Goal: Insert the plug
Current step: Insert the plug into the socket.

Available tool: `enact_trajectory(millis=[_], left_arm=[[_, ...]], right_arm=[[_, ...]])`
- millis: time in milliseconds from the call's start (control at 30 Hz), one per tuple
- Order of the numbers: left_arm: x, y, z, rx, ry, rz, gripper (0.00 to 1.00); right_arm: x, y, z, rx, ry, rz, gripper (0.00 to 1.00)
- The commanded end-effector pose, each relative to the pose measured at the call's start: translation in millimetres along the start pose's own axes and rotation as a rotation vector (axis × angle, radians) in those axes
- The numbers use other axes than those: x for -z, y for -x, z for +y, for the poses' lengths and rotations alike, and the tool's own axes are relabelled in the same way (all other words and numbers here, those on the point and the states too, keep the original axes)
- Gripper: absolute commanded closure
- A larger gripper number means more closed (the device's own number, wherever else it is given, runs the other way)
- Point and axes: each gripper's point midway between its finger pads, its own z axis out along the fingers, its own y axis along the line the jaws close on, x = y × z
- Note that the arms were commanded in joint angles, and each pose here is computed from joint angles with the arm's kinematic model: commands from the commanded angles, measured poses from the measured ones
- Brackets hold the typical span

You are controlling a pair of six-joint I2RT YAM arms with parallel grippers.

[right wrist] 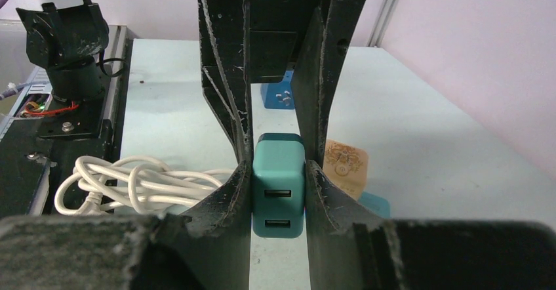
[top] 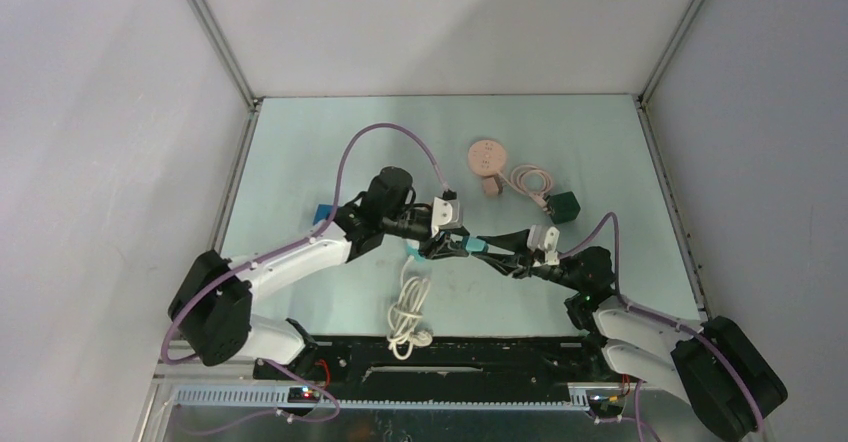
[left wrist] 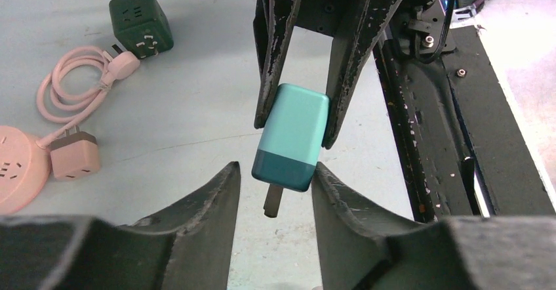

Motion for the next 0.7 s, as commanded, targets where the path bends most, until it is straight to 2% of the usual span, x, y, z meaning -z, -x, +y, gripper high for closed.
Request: enact_trajectory(millis=[0,133,233,300,367,500,600,667], left_arm=[[-2,33,7,-0.098,-0.006,-0.054,0.56],[-3,42,4,-0.108,-0.018,-0.08,0.73],[-3,47,1,-0.114,-0.034,-0.098,0.96],[-2,45,1,-0.105,-0.032,-0.09,1.0],[-1,42,3,-0.1,-0.015,-0.068,1.0],[6,26,7,-0.097,0.027,0.016,1.0],[11,19,10,-0.104,0.062,0.059,1.0],[16,17,12,-0.112,0.083,0.082,1.0]], right_arm=[[-7,16,-2,0.028,0.009,-0.04,1.0],[-7,12,-4,0.019,0.001,-0.031,1.0],[-8,10,-7,0.017,-0.014,-0.027,1.0],[-7,10,-9,0.014,-0.028,-0.025,1.0],[-7,9,-11,0.011,-0.04,-0.02,0.87],[-5,8,-15,0.002,-0.068,0.007,0.41],[-3,5,-20,0.001,-0.099,0.045,0.21],[-2,2,-24,-0.003,-0.114,0.083,0.12]])
